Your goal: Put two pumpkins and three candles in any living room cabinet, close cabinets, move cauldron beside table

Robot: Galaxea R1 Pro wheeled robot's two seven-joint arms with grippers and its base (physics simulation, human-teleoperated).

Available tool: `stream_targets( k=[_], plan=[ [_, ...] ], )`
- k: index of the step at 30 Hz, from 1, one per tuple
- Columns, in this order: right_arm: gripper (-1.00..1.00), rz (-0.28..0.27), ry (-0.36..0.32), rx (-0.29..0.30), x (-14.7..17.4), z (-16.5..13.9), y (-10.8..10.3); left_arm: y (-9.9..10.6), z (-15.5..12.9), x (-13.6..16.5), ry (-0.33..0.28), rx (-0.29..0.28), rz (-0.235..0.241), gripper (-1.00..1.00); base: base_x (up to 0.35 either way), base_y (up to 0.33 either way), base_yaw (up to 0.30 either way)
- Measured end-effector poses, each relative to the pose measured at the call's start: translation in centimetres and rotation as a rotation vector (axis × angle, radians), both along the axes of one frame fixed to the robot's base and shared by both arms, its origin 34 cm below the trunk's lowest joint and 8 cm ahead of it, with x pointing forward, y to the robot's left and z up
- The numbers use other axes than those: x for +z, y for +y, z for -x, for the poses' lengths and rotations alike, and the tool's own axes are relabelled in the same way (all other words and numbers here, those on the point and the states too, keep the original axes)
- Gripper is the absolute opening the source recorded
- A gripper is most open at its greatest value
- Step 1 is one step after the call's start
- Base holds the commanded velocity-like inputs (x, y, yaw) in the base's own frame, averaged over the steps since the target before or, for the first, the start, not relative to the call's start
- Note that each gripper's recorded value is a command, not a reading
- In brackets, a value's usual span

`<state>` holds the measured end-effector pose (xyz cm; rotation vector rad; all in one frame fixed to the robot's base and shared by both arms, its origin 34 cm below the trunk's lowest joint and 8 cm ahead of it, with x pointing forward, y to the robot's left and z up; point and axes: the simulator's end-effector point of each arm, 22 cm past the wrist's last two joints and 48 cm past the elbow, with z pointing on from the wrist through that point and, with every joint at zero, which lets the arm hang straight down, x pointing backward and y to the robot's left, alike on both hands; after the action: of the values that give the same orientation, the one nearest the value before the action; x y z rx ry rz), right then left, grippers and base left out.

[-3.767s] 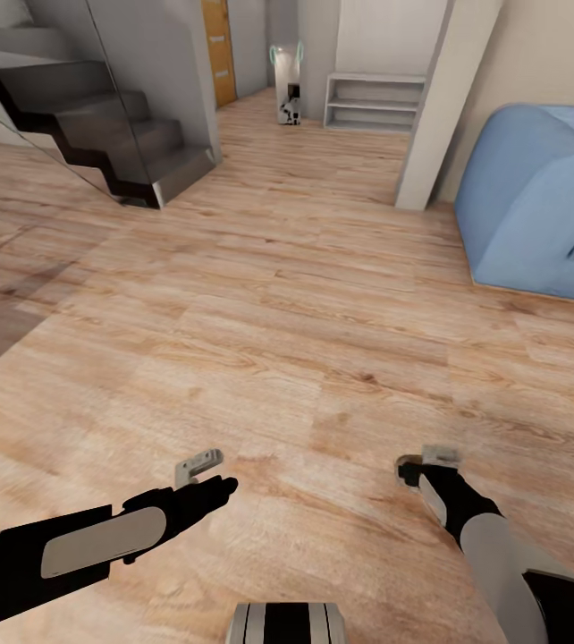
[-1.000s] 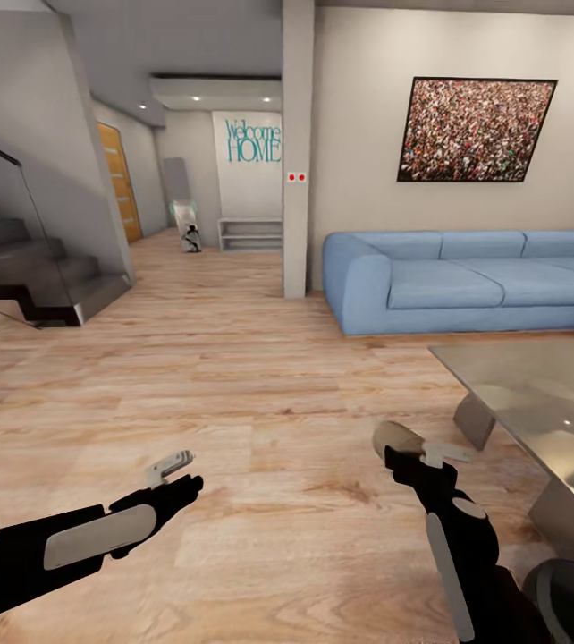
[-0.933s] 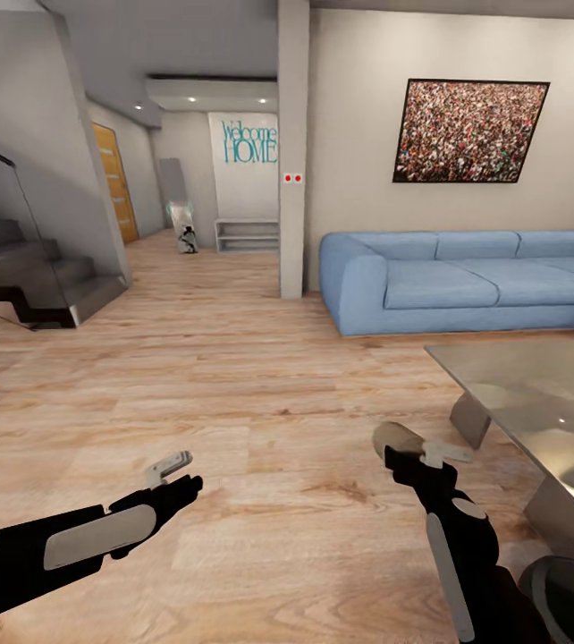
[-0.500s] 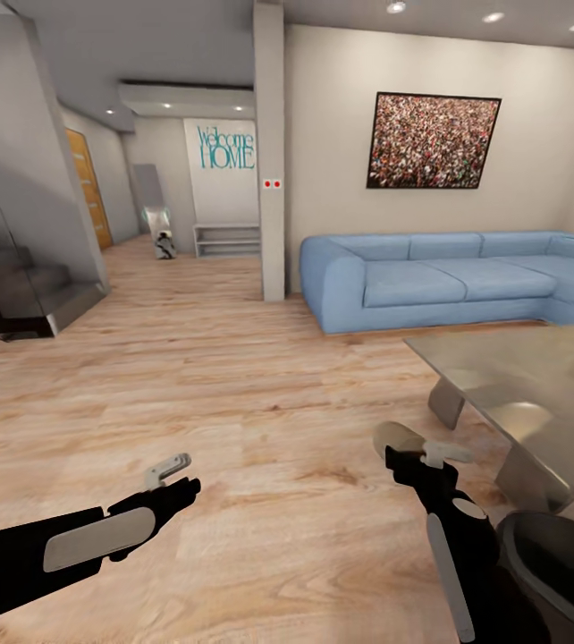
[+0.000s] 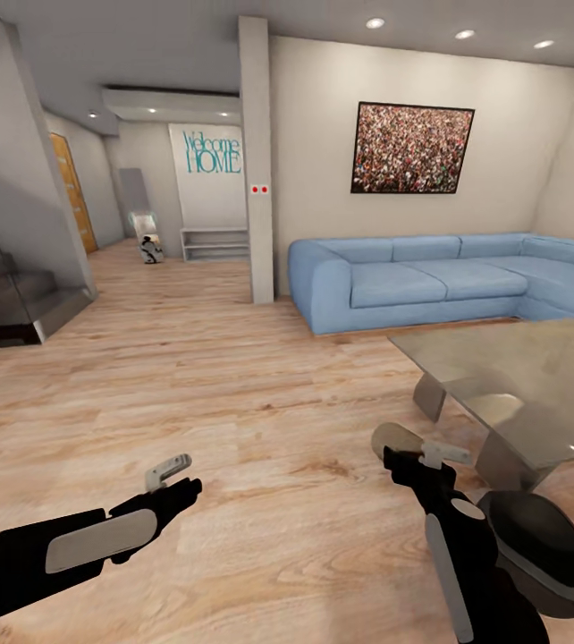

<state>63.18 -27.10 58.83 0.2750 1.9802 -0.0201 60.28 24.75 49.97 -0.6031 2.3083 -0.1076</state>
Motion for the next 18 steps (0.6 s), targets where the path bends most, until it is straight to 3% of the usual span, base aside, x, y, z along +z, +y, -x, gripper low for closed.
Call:
stream_targets(
  k=[2, 8, 18],
  plan=[
    [-1.0, -0.004, -0.006, 0.017, 0.6, -0.2, 0.8, 0.0, -0.2, 0.5, -0.005, 0.005, 0.003, 1.0, 0.0, 0.0, 0.0],
    [-1.0, 0.008, -0.018, 0.013, 2.0, -0.5, 0.7, -0.7, -0.4, 1.6, -0.001, -0.006, 0.007, 1.0, -0.084, 0.012, -0.032],
    [-1.0, 0.018, -0.046, -0.003, 4.2, -0.7, 0.3, -1.3, -0.5, 3.3, 0.008, -0.021, 0.002, 1.0, -0.303, 0.083, -0.241]
  ],
)
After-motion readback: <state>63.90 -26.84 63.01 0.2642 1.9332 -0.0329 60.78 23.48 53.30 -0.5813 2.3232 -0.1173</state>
